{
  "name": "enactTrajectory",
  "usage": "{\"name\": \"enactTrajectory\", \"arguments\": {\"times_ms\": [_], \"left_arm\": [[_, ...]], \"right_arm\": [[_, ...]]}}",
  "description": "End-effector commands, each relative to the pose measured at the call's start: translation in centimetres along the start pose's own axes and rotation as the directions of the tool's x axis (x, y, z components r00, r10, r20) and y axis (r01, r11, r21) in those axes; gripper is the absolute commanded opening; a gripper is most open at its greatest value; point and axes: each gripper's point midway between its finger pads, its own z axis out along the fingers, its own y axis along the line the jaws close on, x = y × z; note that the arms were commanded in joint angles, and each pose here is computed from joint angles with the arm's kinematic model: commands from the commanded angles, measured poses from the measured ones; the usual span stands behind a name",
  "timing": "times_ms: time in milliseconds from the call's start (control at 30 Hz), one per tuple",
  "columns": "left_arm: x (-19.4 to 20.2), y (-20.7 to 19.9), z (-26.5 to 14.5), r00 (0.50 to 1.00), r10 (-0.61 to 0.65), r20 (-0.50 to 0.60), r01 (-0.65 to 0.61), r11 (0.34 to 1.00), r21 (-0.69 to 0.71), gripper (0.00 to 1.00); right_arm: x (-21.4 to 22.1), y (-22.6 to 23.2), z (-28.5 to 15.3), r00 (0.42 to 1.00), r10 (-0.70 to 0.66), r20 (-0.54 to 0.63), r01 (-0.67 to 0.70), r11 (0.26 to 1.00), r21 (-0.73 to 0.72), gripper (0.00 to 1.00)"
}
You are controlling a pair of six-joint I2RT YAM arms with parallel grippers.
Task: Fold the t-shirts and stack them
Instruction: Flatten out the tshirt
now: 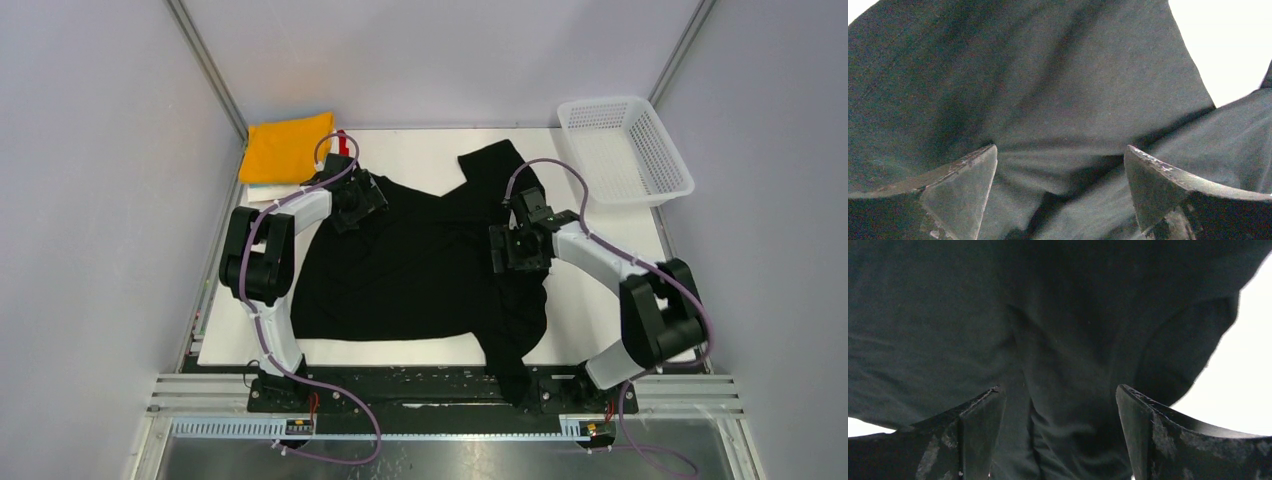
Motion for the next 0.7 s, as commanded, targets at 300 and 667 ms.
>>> {"name": "enactTrajectory", "arguments": {"times_ms": [300,667], "left_arm": [[0.3,0.1,0.8,0.997,-0.063,-0.032,0.063,0.998,-0.005,0.99],[-4.5,-4.6,3.8,0.987,-0.161,0.024,0.159,0.984,0.082,0.99]], "right_arm": [[-5.7,-0.8,6.7,0.942,0.329,-0.073,-0.329,0.944,0.006,0.92],[-13.9,-4.7,9.3,0.872,0.489,-0.014,-0.489,0.872,-0.001,0.96]]}}
